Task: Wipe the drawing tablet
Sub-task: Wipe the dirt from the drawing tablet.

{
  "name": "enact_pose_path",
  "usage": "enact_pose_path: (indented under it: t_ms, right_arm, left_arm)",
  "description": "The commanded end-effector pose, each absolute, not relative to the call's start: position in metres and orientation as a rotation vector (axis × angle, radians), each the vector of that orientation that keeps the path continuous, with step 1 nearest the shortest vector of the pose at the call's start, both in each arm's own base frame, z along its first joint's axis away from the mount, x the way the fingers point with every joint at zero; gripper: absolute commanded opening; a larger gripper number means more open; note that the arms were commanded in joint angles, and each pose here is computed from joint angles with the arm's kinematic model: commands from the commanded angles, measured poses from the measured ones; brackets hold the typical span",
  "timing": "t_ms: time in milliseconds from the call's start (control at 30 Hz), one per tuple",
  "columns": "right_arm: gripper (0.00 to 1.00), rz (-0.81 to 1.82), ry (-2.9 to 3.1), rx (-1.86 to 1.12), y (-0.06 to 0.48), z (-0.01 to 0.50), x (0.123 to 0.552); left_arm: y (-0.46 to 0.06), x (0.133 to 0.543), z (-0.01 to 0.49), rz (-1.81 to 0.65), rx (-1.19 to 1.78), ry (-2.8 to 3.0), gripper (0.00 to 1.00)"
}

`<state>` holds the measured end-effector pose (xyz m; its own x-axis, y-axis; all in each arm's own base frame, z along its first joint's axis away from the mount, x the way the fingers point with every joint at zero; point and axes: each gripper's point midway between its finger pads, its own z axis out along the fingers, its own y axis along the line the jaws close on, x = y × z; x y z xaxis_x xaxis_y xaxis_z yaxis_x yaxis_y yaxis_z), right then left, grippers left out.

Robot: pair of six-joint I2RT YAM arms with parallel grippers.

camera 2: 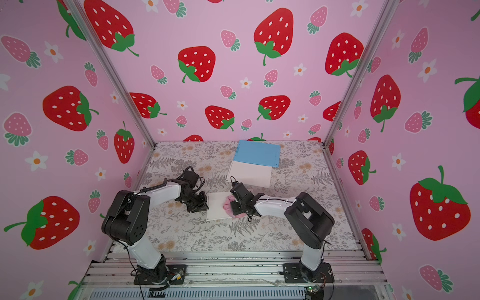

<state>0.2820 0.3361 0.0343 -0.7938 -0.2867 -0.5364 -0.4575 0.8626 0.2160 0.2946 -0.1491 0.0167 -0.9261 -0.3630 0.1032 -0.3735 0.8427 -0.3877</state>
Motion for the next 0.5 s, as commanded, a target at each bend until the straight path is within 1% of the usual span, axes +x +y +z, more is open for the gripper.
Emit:
enact_pose_path:
  t_ms: [0,67,133,233,267,333,467]
  right_arm:
    - [0.0,0.444,2.649,-0.418,0.301,0.018,0.281]
    - [0.0,0.399,2.678,-0.329,0.261,0.012,0.283]
    - [0.0,0.361,2.687,-0.305,0.228,0.012,0.277]
    - [0.0,0.348,2.684,-0.373,0.217,0.016,0.265]
    - [0.0,0.363,2.681,-0.395,0.222,0.017,0.262]
    - [0.0,0.4,2.644,-0.496,0.252,0.022,0.256]
    - [0.0,0.514,2.573,-0.666,0.337,0.03,0.255]
  left_arm:
    - [-0.125,0.261,-0.021,0.348,0.606,-2.924,0.14]
    - [-0.125,0.262,-0.02,0.351,0.607,-2.923,0.14]
    - [-0.126,0.262,-0.021,0.354,0.605,-2.924,0.14]
    - [-0.125,0.261,-0.022,0.354,0.6,-2.922,0.14]
    - [-0.126,0.262,-0.022,0.357,0.593,-2.923,0.14]
    - [-0.128,0.263,-0.022,0.366,0.587,-2.925,0.14]
    - [-0.132,0.266,-0.022,0.397,0.567,-2.933,0.13]
